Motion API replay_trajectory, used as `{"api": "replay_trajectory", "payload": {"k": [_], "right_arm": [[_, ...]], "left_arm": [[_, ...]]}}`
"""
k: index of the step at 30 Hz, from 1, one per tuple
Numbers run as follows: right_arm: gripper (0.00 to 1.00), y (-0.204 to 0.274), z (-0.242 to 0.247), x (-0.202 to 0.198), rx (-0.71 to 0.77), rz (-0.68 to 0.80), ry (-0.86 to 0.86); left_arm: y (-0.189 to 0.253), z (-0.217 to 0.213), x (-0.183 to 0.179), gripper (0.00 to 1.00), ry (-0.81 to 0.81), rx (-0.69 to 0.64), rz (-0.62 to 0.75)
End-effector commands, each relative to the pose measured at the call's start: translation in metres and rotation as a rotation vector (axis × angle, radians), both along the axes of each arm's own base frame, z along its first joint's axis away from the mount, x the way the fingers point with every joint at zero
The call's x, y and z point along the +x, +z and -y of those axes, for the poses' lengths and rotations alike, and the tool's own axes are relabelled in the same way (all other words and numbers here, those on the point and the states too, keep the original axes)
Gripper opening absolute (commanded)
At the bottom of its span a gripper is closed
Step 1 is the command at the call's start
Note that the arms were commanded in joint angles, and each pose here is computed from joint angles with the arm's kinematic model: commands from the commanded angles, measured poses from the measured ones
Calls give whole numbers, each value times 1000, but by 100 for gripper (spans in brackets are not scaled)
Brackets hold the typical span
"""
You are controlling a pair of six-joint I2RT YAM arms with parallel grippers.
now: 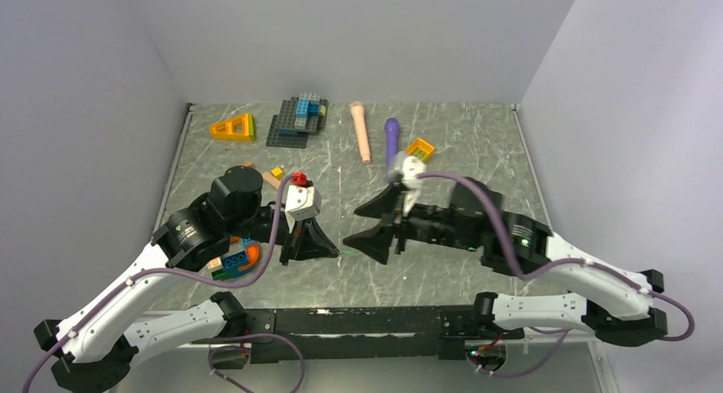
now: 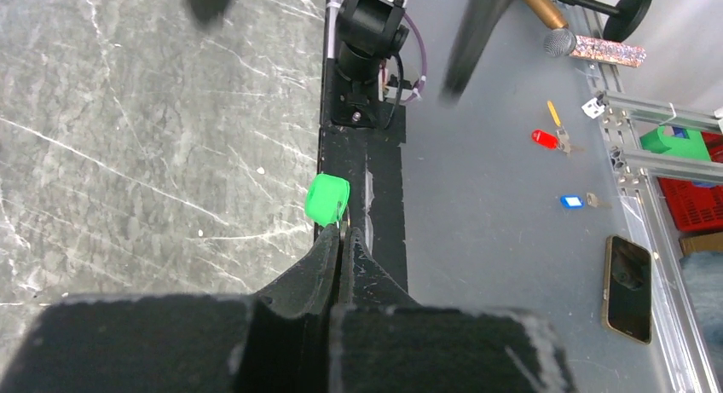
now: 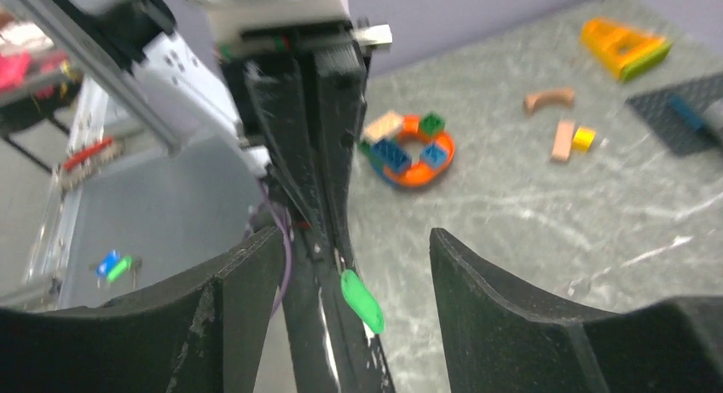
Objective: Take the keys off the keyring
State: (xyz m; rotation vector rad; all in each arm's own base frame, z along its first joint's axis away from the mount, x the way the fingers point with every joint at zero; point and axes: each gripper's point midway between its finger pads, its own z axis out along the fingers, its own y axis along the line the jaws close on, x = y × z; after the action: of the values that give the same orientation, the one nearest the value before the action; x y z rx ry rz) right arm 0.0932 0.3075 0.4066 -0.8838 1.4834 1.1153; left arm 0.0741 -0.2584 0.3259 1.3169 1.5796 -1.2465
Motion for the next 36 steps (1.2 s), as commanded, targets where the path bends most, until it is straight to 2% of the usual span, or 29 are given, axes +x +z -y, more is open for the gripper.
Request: {"api": "replay_trajectory", "payload": {"k": [1,7,15,29,36], "right_arm": [[65,-46,-14,-12,-186,-130,110],[54,-55,-19,-1,-197,-216,147],[43,-62,-20,1,-196,-237,172],[42,-67,-27,-14,-191,-255,282],[38,-71,-34,-15,-198,-269,305]], "left_arm": [[3,-2,-12,0,-79,-18,13],[3,-4,-18,0,-109,-30,23],[0,-4,-16,0,-95,-20,25],[-2,-3,-15,0,-98,-15,18],[-4,-1,-13,0,-91,-9,14]]}}
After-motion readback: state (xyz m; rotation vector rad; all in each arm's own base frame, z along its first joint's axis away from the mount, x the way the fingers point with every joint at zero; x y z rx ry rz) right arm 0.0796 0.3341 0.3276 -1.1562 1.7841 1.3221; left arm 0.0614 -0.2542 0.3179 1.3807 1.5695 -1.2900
